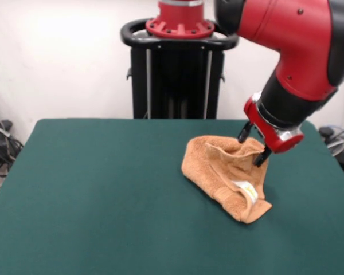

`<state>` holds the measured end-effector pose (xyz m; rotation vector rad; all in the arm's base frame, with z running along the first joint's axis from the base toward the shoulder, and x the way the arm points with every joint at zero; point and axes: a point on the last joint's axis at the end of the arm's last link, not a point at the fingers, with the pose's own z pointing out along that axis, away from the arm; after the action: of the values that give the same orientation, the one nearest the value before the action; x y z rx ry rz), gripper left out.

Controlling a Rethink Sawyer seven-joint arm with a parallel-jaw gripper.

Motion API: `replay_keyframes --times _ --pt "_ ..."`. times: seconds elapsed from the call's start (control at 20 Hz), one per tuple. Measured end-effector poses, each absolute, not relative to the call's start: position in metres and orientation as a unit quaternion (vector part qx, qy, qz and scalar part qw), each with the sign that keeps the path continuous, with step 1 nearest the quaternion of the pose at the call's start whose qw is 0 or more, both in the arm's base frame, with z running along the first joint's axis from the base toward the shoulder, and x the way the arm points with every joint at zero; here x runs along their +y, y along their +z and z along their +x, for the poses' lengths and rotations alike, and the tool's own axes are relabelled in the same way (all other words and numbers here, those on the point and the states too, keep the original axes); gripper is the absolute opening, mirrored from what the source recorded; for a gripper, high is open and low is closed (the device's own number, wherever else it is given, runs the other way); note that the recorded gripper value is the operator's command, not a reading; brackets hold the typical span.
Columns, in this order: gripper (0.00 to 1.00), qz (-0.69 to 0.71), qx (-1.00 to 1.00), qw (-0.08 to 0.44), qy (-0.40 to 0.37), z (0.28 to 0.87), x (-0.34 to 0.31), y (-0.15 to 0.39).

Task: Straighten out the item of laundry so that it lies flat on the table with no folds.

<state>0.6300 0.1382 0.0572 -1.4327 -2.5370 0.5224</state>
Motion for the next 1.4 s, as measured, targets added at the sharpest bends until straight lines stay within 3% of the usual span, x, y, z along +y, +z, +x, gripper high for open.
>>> replay_keyframes --times 0.85,0.9,1.4 --pt "1.0 -0.467 -0.858 0.069 0.202 0.596 0.129 -0.011" --pt "0.0 -0.467 -0.858 0.069 0.202 0.596 0.128 -0.012" --pt "0.0 -0.457 -0.861 0.068 0.211 0.592 0.126 -0.012"
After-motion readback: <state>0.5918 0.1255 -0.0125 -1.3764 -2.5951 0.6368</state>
